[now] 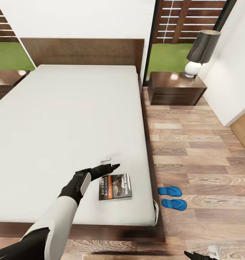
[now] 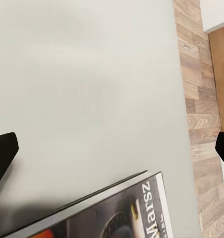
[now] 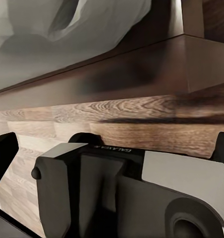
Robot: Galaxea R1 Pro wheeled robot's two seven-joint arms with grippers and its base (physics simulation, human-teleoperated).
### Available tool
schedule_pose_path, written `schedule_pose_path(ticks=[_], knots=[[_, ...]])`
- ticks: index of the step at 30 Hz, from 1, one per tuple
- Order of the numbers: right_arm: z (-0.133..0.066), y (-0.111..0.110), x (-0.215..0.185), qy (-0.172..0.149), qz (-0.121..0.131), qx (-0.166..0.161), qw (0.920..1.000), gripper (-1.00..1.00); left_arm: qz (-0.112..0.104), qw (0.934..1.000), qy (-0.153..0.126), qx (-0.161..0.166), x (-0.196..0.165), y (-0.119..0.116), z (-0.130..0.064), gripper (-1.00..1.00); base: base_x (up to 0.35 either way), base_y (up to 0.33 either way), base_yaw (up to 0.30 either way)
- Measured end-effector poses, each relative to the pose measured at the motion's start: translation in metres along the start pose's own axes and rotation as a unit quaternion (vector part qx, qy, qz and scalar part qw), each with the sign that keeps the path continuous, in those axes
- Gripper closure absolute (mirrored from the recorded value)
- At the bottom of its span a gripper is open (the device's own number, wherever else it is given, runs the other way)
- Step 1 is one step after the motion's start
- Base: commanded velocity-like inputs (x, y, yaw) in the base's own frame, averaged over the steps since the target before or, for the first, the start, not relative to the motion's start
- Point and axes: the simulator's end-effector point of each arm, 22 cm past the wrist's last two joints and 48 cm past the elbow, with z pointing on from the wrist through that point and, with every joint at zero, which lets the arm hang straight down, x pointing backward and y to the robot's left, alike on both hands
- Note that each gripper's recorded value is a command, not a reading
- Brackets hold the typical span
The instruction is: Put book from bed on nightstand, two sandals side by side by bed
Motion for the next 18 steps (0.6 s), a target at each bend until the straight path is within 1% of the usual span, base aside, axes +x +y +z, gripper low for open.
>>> schedule_pose_path(ticks=[10,18], knots=[[0.011,-0.011,0.002,0.0,0.0,0.0,1.0,-1.0,0.0,1.0,0.0,0.001,0.008,0.009,0.009,-1.0,0.0,0.0,0.0],[0.011,-0.011,0.002,0.0,0.0,0.0,1.0,-1.0,0.0,1.0,0.0,0.002,0.008,0.009,0.009,-1.0,0.0,0.0,0.0]])
